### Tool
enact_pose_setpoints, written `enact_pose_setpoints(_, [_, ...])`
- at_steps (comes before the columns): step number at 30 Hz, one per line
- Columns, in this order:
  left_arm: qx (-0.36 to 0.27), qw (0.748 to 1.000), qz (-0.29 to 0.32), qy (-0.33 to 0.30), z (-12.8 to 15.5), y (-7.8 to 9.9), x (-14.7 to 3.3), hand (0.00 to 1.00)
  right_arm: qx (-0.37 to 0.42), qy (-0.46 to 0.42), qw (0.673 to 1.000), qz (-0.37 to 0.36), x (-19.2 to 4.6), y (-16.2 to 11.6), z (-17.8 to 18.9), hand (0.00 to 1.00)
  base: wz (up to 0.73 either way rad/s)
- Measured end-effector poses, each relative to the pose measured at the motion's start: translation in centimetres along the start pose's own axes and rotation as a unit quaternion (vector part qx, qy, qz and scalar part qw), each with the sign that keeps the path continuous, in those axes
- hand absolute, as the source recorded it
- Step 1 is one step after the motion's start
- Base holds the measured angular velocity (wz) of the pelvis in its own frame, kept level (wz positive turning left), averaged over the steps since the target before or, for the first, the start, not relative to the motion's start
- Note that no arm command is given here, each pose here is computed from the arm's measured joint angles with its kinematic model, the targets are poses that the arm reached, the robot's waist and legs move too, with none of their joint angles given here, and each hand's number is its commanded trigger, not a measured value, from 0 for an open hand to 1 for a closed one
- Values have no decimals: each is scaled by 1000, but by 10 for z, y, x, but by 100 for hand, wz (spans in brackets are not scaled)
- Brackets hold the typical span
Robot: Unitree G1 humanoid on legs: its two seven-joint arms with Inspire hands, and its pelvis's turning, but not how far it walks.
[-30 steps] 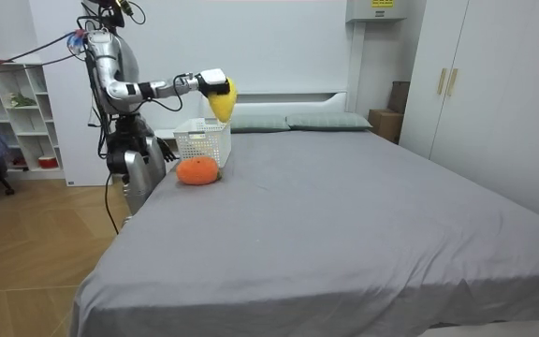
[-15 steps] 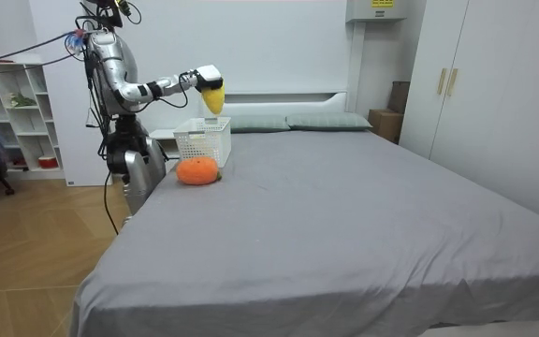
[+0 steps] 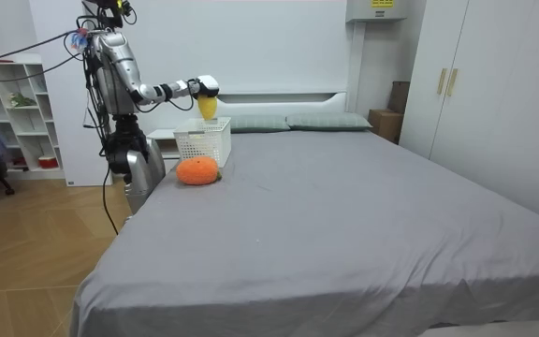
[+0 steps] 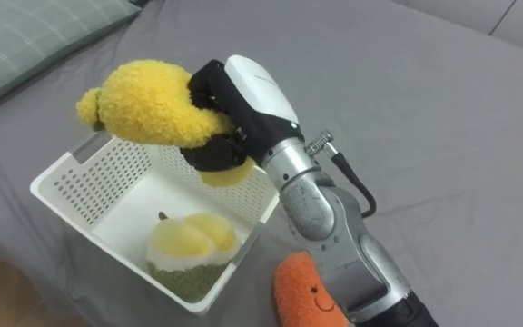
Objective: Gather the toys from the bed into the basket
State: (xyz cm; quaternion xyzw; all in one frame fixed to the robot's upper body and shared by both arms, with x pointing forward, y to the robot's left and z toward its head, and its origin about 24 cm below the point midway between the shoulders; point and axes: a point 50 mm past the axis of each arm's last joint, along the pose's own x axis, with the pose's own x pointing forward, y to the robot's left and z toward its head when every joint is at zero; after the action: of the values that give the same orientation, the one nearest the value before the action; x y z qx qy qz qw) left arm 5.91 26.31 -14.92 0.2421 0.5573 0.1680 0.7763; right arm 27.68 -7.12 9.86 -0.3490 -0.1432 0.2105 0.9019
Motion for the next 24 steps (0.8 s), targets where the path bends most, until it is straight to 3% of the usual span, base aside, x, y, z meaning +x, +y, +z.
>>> enact_pose_setpoints(4, [18, 1000, 1, -2, 1, 0, 0, 0, -2, 25, 1000, 9, 4, 4, -9, 100, 3])
enact_pose_setpoints(5, [22, 1000, 1, -1, 1, 0, 0, 0, -3, 32, 999, 10, 4, 6, -11, 72, 0])
enact_pose_setpoints(6, [23, 1000, 1, -1, 1, -1, 0, 0, -4, 34, 999, 11, 4, 6, -12, 60, 0])
enact_pose_setpoints(8, [24, 1000, 1, 3, 0, -1, -1, 0, -3, 43, 999, 13, 6, 9, -14, 11, 0])
enact_pose_setpoints(9, [27, 1000, 1, 5, -3, -2, -1, 0, -4, 50, 999, 16, 6, 11, -16, 0, 0])
enact_pose_setpoints(24, [41, 999, 3, 14, -14, -1, -4, 0, -23, 70, 996, 43, 2, 15, -27, 0, 3])
